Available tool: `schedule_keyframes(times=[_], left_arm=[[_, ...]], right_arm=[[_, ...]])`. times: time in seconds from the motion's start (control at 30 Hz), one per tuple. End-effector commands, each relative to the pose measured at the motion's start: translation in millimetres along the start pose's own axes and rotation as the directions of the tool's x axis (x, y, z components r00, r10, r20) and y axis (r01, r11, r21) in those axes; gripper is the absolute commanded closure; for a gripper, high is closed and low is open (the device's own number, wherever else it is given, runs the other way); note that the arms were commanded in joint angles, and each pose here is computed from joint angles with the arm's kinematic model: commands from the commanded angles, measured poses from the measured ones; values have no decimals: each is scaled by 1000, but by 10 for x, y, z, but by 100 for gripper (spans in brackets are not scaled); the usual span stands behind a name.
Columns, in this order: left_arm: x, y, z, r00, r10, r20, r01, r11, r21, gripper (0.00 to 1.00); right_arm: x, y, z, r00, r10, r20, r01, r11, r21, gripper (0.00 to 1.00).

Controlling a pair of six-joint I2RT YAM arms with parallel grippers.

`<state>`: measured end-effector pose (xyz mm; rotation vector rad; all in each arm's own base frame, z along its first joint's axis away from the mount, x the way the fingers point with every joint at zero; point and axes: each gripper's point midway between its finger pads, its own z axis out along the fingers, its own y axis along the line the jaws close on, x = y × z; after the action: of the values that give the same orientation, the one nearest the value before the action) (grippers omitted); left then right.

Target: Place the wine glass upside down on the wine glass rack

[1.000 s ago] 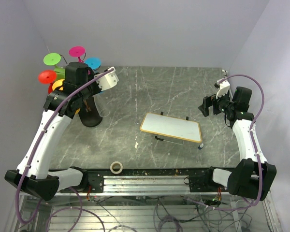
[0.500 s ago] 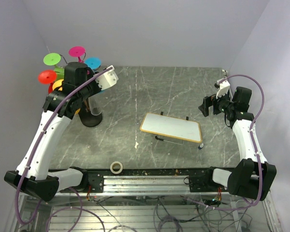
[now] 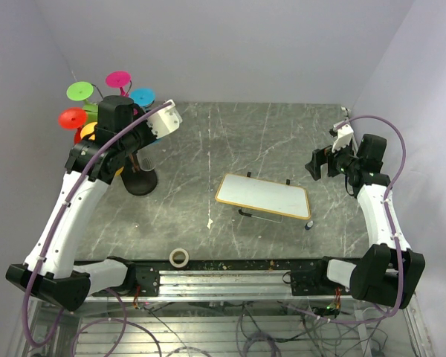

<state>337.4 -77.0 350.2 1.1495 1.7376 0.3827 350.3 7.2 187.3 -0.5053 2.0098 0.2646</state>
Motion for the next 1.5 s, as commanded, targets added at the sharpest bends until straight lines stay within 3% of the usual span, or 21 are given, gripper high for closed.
schedule_keyframes(times=[0.0, 0.3, 0.53, 0.73, 0.9, 0.97, 1.03, 1.07, 1.3, 1.47], left_arm=[[-147, 13, -78, 997, -25, 69, 26, 1000, -4, 70], [-193, -48, -112, 994, -48, 94, 45, 999, 30, 67], [-275, -119, -170, 985, -116, 131, 107, 991, 75, 58], [-285, -75, -249, 960, -238, 149, 230, 971, 68, 44], [-175, 23, -290, 953, -268, 143, 271, 963, 0, 32], [-156, 84, -331, 947, -284, 148, 292, 956, -37, 21], [-150, 169, -397, 936, -312, 162, 327, 942, -77, 2], [-143, 226, -433, 928, -331, 171, 351, 931, -103, 0], [19, 550, -629, 840, -490, 233, 538, 806, -248, 1], [17, 525, -742, 778, -555, 296, 618, 761, -198, 1]], right_arm=[[0, -46, 1, 1000, -5, 9, 5, 1000, 14, 0], [4, -55, 0, 1000, -5, 8, 5, 1000, 17, 0], [4, -66, -2, 1000, -6, 7, 5, 1000, 23, 0], [-14, -121, -14, 1000, -5, 7, 4, 999, 52, 0], [-38, -315, -40, 1000, -5, -11, 7, 989, 149, 0], [-65, -417, -58, 1000, -1, -26, 6, 981, 195, 0], [-94, -520, -87, 999, 4, -39, 6, 970, 243, 0], [-115, -570, -107, 999, 6, -46, 6, 964, 267, 0], [-329, -936, -398, 995, 82, -60, -43, 875, 482, 0], [-502, -944, -625, 999, 49, -11, -36, 842, 538, 0]])
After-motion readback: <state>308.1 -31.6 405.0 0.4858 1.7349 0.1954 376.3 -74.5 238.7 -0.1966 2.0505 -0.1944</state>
